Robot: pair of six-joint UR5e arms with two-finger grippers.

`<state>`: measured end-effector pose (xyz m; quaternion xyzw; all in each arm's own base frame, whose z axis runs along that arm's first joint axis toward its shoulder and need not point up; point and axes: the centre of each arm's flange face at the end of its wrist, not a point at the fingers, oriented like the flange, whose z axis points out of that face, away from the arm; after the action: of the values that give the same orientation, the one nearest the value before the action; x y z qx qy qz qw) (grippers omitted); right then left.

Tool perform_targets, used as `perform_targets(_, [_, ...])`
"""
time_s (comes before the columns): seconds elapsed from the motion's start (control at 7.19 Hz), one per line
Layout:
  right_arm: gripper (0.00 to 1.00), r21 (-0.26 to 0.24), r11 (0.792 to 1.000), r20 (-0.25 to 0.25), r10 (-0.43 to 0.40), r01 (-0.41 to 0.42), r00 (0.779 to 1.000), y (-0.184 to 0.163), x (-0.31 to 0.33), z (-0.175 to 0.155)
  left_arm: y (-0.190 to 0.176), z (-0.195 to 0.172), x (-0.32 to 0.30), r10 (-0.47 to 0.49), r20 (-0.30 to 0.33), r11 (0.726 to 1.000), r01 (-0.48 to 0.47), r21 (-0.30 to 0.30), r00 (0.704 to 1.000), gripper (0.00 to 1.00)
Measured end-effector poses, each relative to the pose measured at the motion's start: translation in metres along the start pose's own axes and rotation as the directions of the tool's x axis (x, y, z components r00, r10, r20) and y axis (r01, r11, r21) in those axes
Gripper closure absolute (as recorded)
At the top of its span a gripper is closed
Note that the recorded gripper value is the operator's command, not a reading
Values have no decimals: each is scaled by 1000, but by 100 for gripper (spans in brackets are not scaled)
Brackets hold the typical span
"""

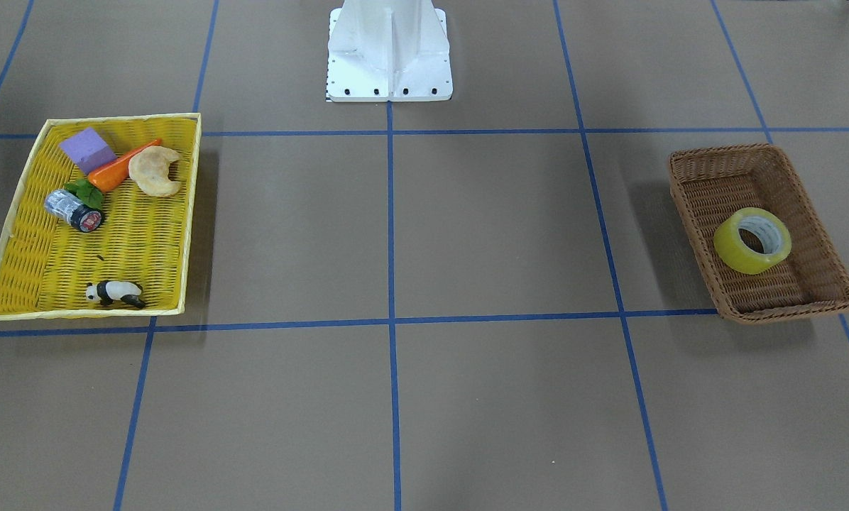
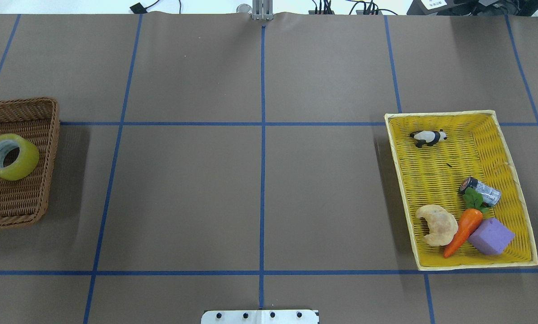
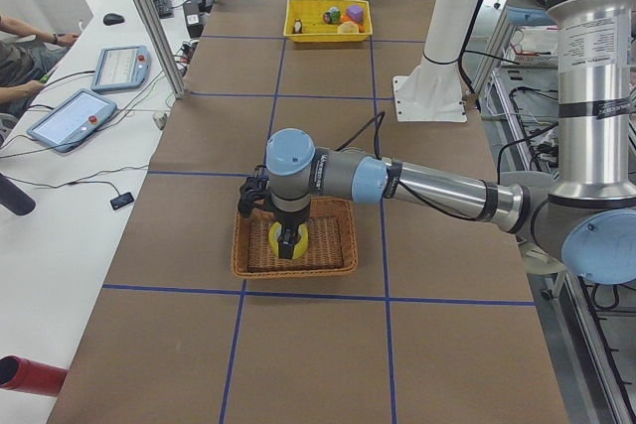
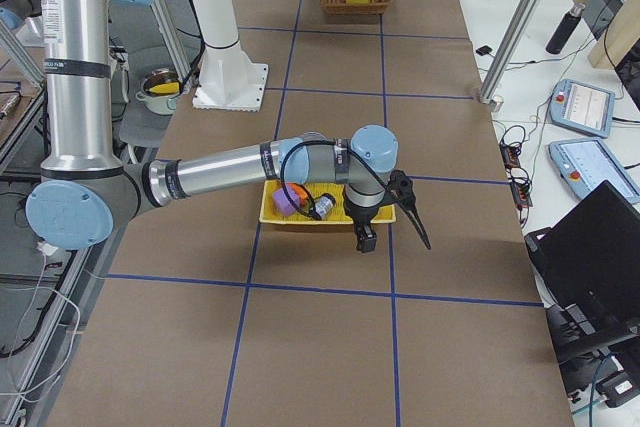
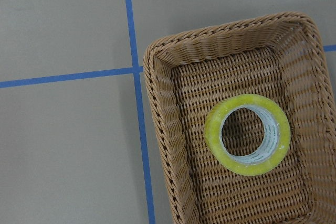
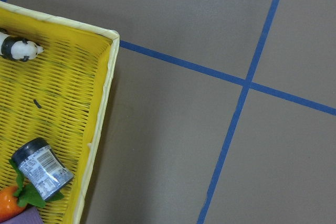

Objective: Move tape to another basket

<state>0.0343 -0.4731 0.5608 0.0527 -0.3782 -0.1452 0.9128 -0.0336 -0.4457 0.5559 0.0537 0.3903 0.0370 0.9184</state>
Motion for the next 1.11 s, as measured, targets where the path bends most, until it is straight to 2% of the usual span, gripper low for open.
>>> perform_targets(0.28, [0,-8,1000,-10,0,0,1000,10,2,5,2,0,1,-3,-4,1000,3,0,1000,2])
perform_targets(0.7, [0,-1,1000,-71,-25,25,997,18,9,9,12,-9,11,9,-6,1000,-9,12,1000,2])
perform_targets(0.97, [0,-4,1000,-67,-19,19,998,25,10,13,14,-9,11,14,-7,1000,-14,13,1000,2])
perform_targets(1.11, [0,-4,1000,-50,-11,11,999,27,10,15,13,-9,12,17,-7,1000,-17,13,1000,2])
